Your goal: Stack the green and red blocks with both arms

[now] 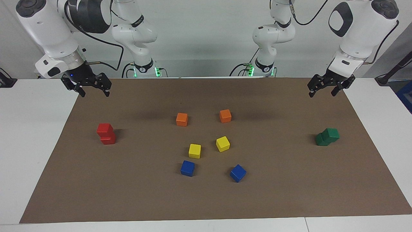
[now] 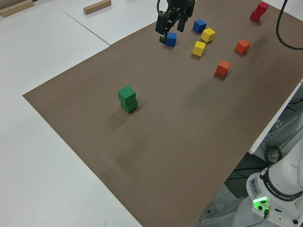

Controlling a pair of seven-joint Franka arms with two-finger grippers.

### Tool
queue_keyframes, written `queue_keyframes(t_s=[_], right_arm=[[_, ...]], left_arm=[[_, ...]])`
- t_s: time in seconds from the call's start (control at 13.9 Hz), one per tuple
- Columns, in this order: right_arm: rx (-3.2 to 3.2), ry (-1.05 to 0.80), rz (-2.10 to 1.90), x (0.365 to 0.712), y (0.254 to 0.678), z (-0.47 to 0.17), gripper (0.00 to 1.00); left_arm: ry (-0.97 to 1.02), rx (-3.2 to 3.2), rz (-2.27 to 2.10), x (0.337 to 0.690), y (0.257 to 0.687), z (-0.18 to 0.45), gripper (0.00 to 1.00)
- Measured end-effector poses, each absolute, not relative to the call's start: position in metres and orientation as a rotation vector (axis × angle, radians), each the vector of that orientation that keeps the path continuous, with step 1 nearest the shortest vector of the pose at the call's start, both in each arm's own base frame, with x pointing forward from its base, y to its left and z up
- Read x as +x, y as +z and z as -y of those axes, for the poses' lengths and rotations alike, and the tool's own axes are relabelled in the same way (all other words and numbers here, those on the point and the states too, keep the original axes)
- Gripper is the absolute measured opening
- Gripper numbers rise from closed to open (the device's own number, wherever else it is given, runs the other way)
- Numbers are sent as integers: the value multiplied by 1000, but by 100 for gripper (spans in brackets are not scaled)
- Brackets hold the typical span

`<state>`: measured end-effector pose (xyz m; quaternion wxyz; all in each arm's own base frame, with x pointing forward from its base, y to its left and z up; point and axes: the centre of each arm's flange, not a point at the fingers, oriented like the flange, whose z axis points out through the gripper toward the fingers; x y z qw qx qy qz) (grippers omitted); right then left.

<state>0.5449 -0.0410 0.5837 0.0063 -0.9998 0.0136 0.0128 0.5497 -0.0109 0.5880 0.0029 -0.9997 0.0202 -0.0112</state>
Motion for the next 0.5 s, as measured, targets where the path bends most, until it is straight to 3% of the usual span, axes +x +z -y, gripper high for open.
queue_keyframes(t_s=[0.5], right_arm=[[-3168,47,-70,543,584,56,100]], left_arm=[[-36,-3135,-63,550,588,11,100]])
